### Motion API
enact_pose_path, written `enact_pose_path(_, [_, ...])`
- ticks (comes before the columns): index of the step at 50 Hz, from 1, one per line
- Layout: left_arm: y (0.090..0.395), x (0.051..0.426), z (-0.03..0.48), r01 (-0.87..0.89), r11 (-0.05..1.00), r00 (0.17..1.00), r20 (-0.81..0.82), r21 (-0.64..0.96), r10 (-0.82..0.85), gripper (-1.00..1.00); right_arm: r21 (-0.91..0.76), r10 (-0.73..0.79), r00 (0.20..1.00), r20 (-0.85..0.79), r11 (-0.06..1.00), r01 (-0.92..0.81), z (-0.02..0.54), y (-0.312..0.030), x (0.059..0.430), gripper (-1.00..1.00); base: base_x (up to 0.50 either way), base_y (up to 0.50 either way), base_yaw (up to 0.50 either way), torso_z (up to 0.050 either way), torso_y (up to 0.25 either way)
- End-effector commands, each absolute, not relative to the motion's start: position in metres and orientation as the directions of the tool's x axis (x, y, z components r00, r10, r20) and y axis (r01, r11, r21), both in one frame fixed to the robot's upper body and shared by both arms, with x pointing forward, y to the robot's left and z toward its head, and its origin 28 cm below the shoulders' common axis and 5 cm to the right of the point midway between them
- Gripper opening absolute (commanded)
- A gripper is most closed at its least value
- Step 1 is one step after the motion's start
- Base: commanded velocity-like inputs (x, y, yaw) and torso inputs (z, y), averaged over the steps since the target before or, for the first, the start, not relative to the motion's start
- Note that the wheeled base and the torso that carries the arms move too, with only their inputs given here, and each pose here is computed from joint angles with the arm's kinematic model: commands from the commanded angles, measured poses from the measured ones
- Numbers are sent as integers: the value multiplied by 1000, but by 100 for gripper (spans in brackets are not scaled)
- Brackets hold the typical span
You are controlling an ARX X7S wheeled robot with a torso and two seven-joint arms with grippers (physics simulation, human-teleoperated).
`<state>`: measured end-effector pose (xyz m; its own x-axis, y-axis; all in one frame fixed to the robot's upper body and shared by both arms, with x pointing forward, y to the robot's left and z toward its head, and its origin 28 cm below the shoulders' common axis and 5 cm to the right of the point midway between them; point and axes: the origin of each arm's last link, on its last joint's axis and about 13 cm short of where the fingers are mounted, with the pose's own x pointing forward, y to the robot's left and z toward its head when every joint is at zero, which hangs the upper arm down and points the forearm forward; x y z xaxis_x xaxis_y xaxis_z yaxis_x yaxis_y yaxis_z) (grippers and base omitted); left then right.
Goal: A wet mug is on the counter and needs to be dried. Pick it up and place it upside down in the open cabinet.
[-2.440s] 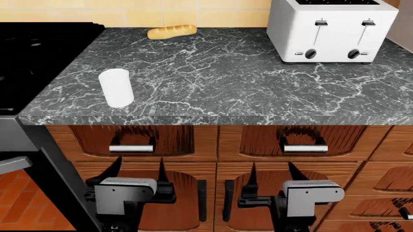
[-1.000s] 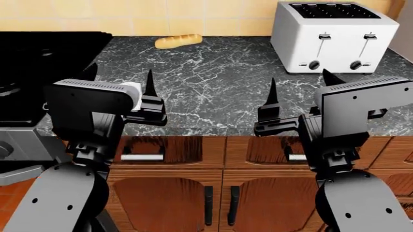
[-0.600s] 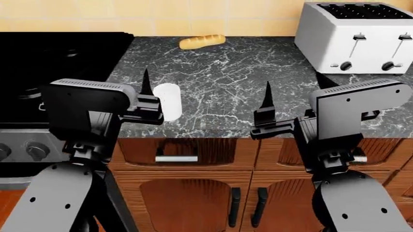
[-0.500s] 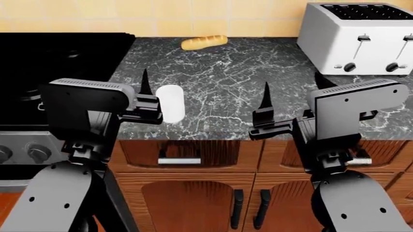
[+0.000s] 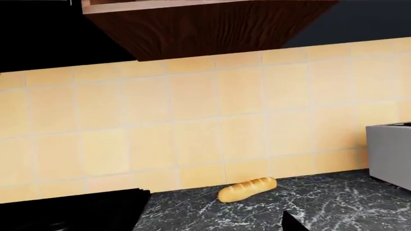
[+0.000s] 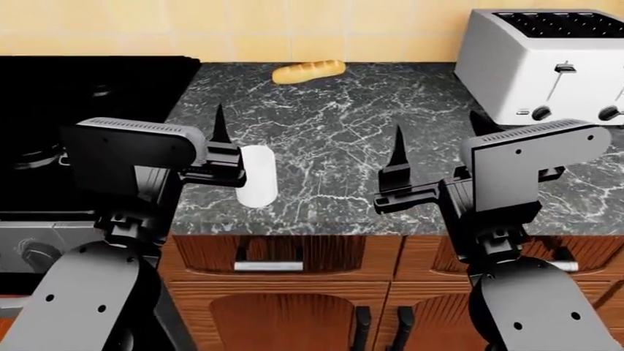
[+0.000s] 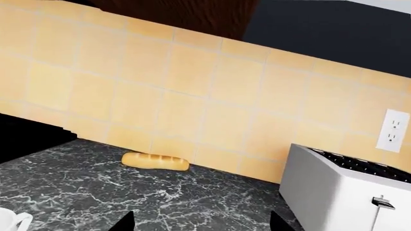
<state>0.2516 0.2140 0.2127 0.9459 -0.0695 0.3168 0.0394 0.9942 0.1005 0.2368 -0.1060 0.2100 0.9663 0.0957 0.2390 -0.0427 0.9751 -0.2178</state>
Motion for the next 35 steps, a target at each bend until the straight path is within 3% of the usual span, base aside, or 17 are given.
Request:
enact_pose_path(1, [214, 252, 212, 43, 994, 946, 316, 101, -73, 100, -217, 99, 966, 240, 975, -46, 210, -106, 237, 100, 238, 0, 0, 0, 0])
enact_pose_path(35, [214, 252, 212, 43, 994, 945, 319, 102, -73, 100, -215, 104, 965, 239, 975, -52, 209, -106, 236, 100, 237, 0, 0, 0, 0])
